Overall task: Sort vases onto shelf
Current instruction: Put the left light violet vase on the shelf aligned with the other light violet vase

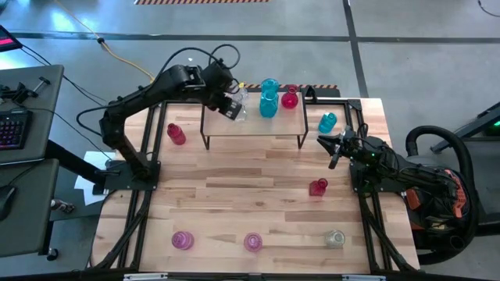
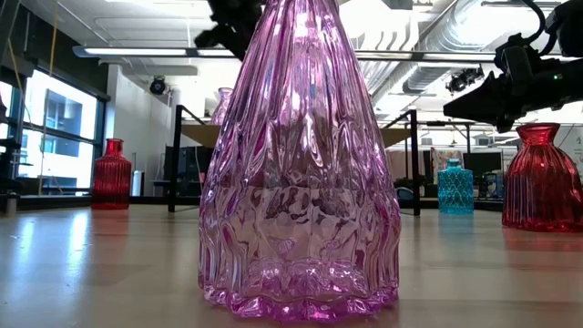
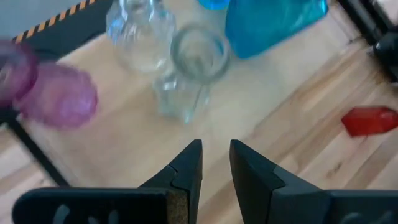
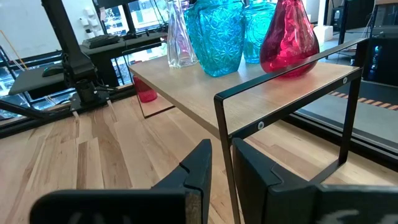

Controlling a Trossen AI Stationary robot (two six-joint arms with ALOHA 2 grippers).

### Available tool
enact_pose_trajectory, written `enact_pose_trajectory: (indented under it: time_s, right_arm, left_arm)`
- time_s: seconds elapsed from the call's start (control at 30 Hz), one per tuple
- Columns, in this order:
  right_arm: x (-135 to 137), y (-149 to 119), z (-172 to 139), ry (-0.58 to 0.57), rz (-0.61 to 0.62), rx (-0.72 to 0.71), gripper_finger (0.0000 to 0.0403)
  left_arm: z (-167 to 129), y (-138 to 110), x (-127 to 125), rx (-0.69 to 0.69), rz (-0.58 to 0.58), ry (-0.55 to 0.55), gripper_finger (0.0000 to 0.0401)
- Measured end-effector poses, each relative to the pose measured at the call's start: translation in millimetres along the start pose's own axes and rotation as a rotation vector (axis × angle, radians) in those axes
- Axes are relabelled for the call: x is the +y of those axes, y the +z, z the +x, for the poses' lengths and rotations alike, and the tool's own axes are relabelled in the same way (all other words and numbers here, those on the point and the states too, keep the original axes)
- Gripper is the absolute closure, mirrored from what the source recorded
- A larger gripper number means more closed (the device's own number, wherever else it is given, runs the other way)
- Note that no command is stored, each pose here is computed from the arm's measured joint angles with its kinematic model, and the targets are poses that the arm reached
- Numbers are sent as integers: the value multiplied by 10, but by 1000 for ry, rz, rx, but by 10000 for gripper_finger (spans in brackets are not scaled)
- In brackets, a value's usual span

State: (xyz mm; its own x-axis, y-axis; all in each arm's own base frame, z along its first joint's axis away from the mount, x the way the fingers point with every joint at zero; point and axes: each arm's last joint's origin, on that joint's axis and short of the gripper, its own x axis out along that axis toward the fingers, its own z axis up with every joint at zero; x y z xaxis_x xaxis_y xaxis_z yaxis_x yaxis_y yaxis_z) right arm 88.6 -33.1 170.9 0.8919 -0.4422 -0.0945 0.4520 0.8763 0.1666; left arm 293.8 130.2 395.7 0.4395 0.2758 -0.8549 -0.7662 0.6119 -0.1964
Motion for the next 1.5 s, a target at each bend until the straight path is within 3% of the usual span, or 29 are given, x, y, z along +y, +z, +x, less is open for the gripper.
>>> enact_pose_trajectory:
  time_s: [0.23, 0.4, 0.6, 0.97, 1.2, 1.5]
  right_arm:
    - [0, 0, 0, 0, 0, 0, 355]
    - [0, 0, 0, 0, 0, 0, 355]
    - [0, 0, 0, 0, 0, 0, 355]
    - [0, 0, 0, 0, 0, 0, 355]
    - [0, 0, 0, 0, 0, 0, 355]
    - [0, 0, 0, 0, 0, 0, 355]
  left_arm:
    - [-270, -320, -43, 110, 16, 62, 327]
    - [-456, -611, -188, 175, 97, 84, 327]
    - [-642, -918, -346, 147, 195, 65, 327]
    - [-849, -1672, -158, 227, 179, 1, 327]
    - [-823, -2161, -148, 272, 147, -51, 327]
    - [-540, -2838, -296, 403, 191, -129, 327]
